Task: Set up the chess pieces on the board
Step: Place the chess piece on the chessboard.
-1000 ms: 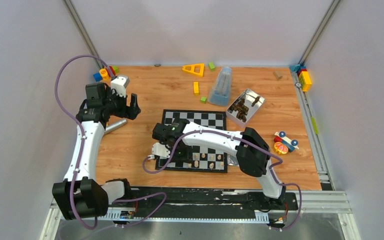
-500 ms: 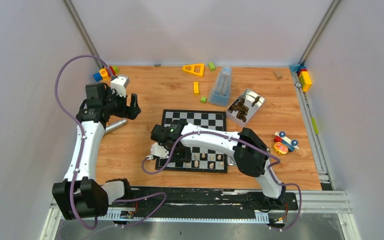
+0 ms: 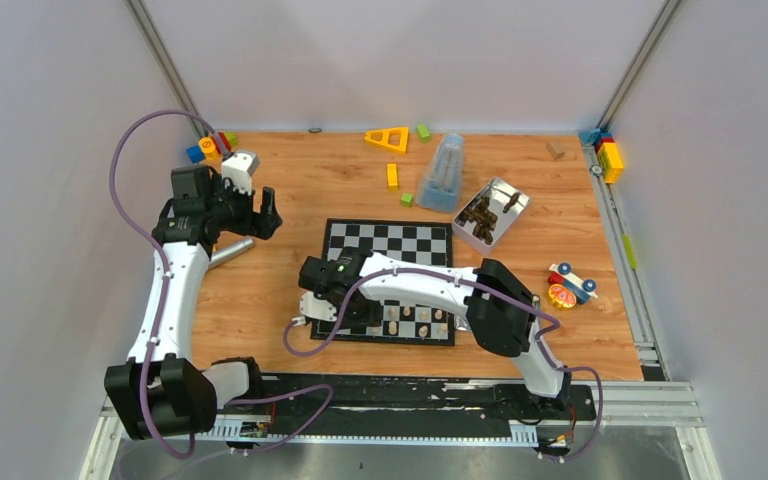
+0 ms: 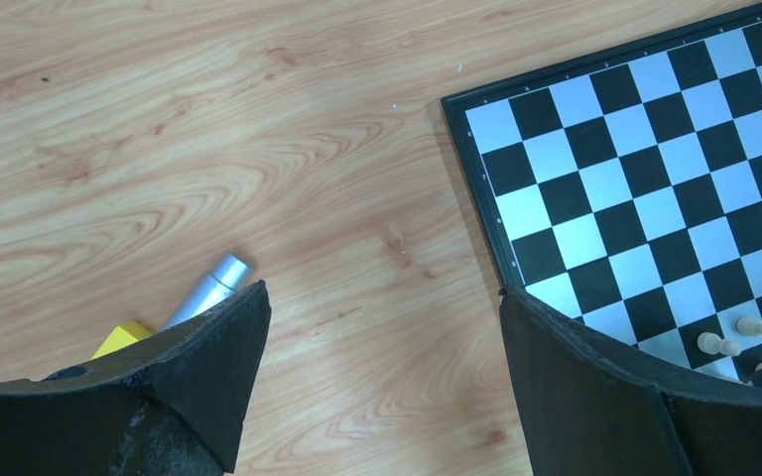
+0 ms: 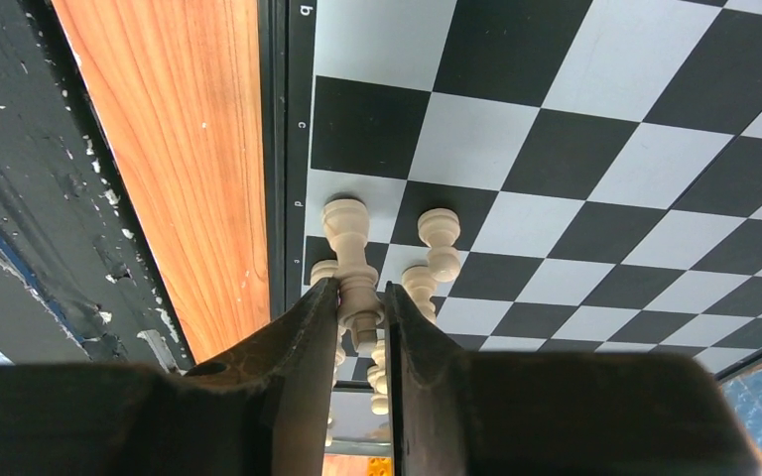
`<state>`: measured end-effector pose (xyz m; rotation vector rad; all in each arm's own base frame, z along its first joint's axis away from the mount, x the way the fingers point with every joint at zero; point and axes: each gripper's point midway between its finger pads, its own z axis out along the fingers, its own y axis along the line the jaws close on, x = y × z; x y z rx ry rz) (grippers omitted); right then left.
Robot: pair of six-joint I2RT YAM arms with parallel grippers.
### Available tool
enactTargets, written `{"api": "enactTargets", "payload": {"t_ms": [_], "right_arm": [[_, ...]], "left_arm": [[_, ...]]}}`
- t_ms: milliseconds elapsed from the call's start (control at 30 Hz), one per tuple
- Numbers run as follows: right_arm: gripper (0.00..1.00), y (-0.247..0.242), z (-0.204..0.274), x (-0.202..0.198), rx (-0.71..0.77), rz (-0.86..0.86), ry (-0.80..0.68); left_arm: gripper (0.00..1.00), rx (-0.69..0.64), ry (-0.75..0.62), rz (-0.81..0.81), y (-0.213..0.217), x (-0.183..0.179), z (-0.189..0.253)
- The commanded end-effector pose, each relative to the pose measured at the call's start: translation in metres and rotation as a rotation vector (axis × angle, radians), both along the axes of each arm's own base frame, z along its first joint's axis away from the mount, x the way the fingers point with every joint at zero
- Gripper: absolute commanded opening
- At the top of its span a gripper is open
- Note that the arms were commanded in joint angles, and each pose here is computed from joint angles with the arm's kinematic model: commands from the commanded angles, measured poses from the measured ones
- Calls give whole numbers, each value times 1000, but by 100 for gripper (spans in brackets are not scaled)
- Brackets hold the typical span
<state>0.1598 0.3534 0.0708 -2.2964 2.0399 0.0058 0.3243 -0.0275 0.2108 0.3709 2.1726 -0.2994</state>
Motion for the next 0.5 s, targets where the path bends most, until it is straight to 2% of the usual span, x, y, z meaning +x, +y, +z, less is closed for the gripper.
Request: {"api": "enactTargets", "payload": {"t_ms": [0, 300, 467], "right_arm": [[27, 0, -4, 2, -5, -16, -37], [47, 8, 14, 4, 55, -25, -52], [54, 17, 56, 12, 214, -84, -5]], "left_arm": [[93, -11, -65, -7, -2, 2, 21], [93, -8, -67, -9, -2, 2, 21], [94, -8, -71, -27, -4, 4, 20]]}}
